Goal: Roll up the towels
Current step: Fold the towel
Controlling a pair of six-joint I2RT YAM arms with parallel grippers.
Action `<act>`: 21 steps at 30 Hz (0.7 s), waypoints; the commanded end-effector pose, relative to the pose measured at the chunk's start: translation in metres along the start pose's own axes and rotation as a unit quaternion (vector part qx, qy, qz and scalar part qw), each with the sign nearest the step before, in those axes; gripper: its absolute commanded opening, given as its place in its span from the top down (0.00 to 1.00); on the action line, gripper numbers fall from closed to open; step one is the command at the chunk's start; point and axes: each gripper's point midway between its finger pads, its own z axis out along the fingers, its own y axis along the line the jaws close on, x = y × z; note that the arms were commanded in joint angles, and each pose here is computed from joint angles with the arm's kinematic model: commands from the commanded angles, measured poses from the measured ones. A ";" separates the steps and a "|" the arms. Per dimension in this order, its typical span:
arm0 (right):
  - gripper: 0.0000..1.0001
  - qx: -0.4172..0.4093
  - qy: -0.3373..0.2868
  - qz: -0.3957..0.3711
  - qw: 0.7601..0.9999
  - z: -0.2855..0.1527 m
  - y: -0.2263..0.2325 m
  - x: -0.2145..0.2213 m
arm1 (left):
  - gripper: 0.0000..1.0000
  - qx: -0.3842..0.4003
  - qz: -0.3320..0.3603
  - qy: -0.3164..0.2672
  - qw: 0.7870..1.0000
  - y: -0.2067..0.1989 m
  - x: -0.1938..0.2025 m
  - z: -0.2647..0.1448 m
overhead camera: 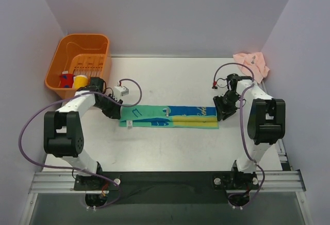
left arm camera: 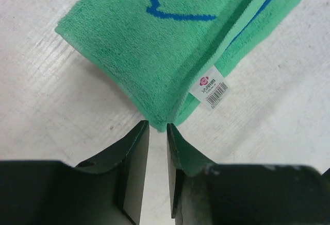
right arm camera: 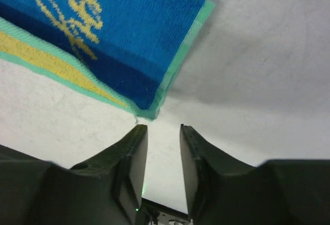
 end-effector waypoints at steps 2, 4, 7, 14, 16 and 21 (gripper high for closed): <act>0.63 -0.017 -0.018 -0.011 1.000 -0.032 0.016 0.007 | 0.67 0.018 0.072 -0.016 0.997 -0.015 -0.003 -0.015; 0.59 -0.023 -0.037 0.001 0.999 -0.040 0.019 -0.005 | 0.65 0.017 0.082 -0.017 0.996 -0.015 -0.003 -0.018; 0.58 -0.030 -0.054 0.025 0.998 -0.046 0.021 -0.023 | 0.57 0.017 0.078 -0.028 0.996 -0.016 -0.013 -0.021; 0.67 -0.027 -0.034 0.048 0.998 -0.024 0.028 -0.049 | 0.54 -0.012 0.051 -0.023 0.998 -0.010 -0.032 -0.005; 0.69 -0.017 -0.015 0.044 0.999 -0.014 0.028 -0.046 | 0.54 -0.022 0.045 -0.017 0.999 -0.007 -0.035 0.002; 0.72 0.002 0.028 0.014 1.000 0.001 0.030 -0.021 | 0.54 -0.025 0.032 0.005 0.999 -0.010 -0.027 0.013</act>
